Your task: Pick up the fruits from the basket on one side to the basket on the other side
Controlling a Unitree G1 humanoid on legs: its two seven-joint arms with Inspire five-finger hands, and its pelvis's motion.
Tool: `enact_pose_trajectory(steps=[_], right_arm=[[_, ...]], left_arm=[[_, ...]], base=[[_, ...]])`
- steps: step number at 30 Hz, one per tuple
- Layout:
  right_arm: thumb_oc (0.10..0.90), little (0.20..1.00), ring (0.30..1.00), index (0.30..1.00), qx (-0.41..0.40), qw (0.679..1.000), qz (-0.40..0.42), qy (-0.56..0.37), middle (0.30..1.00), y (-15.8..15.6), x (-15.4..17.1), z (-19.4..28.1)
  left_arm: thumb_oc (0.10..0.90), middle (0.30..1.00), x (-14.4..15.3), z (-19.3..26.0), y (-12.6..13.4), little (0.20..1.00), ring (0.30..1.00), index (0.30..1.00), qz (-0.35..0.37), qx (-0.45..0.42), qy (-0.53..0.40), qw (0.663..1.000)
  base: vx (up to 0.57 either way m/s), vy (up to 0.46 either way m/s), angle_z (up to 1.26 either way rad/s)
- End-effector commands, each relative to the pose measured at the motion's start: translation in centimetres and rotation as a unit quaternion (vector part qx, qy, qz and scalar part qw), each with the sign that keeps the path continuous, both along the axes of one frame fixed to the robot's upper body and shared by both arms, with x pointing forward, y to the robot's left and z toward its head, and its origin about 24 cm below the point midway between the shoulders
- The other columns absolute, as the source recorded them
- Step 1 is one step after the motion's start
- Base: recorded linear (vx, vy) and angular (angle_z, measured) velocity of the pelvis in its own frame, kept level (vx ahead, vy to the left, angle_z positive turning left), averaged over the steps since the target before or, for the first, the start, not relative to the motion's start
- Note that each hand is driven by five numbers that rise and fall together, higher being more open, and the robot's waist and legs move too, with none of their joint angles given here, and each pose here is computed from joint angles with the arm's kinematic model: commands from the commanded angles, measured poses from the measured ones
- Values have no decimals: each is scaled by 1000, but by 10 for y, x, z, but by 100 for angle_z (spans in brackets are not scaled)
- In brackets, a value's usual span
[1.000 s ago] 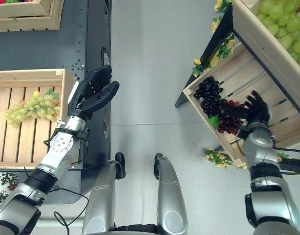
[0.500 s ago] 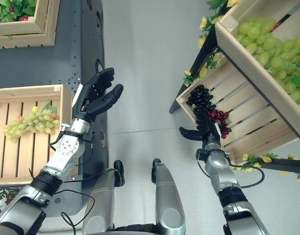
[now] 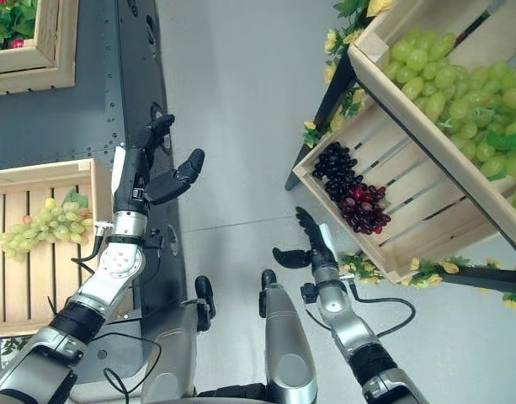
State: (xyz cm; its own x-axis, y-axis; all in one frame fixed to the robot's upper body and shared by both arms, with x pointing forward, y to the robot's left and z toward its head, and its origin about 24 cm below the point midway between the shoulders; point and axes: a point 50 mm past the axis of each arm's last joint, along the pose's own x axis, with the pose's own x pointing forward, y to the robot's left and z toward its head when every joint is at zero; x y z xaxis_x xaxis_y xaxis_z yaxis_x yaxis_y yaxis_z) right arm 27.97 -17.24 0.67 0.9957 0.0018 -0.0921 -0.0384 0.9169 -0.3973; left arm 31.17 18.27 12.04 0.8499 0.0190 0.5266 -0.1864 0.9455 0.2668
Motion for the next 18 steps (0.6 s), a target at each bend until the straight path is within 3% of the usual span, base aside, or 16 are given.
enact_pose_trajectory(steps=[1,10,16,18], right_arm=[[800,900,900,900,4,988,16,-153,900,6,18,58],[800,900,900,900,10,993,-1,-119,900,-6,10,45],[800,900,900,900,12,996,-12,-92,900,-9,1,29],[800,900,900,900,12,996,-9,-86,900,-10,1,27]], left_arm=[[800,900,-16,64,1,900,900,900,48,23,-203,978],[800,900,-24,63,61,900,900,900,208,89,-205,952],[800,900,-33,63,79,900,900,900,227,29,-209,951],[800,900,-32,59,84,900,900,900,247,45,-201,947]], base=[[-25,42,17],[-5,8,24],[12,-2,17],[23,-3,10]])
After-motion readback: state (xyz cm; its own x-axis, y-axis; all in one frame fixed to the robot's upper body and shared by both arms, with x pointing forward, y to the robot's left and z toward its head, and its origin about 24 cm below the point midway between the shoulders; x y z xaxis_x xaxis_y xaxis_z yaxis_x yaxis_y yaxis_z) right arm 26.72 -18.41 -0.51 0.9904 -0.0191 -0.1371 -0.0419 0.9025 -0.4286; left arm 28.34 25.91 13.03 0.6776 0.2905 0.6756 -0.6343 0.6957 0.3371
